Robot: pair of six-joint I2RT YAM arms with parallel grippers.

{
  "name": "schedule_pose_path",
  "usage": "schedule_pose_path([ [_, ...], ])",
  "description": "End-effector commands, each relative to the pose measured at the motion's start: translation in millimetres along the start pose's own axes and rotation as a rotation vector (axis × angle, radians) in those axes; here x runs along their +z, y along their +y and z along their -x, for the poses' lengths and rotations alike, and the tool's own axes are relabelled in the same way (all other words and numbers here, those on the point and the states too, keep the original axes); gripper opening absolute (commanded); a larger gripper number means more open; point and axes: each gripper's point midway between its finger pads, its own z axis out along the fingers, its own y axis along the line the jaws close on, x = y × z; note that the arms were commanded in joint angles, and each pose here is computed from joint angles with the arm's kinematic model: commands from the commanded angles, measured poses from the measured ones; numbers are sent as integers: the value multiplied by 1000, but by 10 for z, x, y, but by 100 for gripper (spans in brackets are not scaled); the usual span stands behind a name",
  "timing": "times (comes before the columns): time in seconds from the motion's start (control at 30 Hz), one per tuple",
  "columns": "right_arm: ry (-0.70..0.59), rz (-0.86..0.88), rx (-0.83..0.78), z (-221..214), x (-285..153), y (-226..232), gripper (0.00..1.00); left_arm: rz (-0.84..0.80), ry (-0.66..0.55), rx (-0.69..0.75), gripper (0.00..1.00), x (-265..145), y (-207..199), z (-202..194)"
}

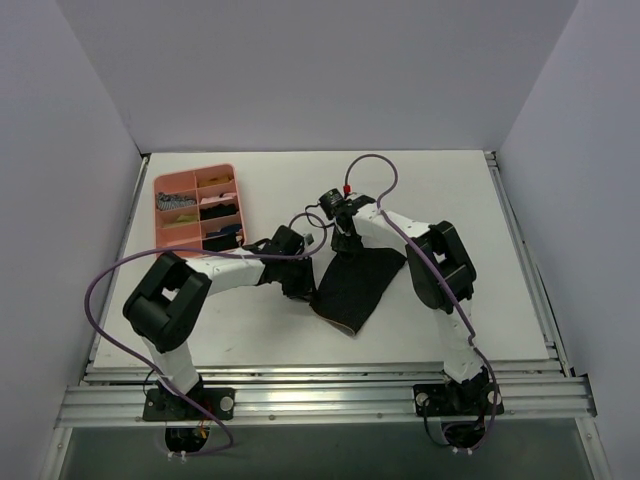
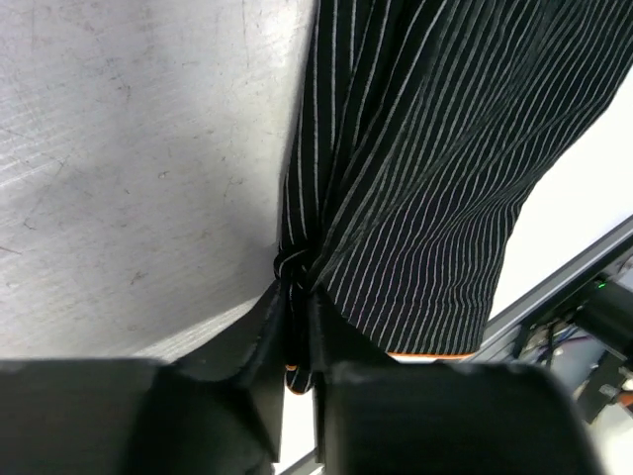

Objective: Roll the underwear
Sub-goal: Fold the underwear

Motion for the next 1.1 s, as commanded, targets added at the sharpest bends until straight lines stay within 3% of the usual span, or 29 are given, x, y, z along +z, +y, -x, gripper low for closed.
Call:
schedule_pose_path([
  [0.0,12,25,-6,-55,-66,62,10,-39,-40,48,15,-25,-89,87],
  [0.03,9,32,-4,-41,-104,69,3,-24,-56,59,7,-81,-86,124],
  [0.1,0,49,1,-9,-161,100,0,-7,-75,77,2,-146,-86,169],
  [0.43,-60,151,25,215,-525,220,0,97,-158,165,2,-529,-82,383],
  [0.6,-54,204,32,194,-535,223,0,71,-209,196,2,-669,-199,470],
  [0.9,-17,253,22,135,-381,406,36,90,-117,111,2,-329,30,247],
  [1.07,-10,245,3,128,-291,479,41,101,-90,81,2,-191,113,216],
])
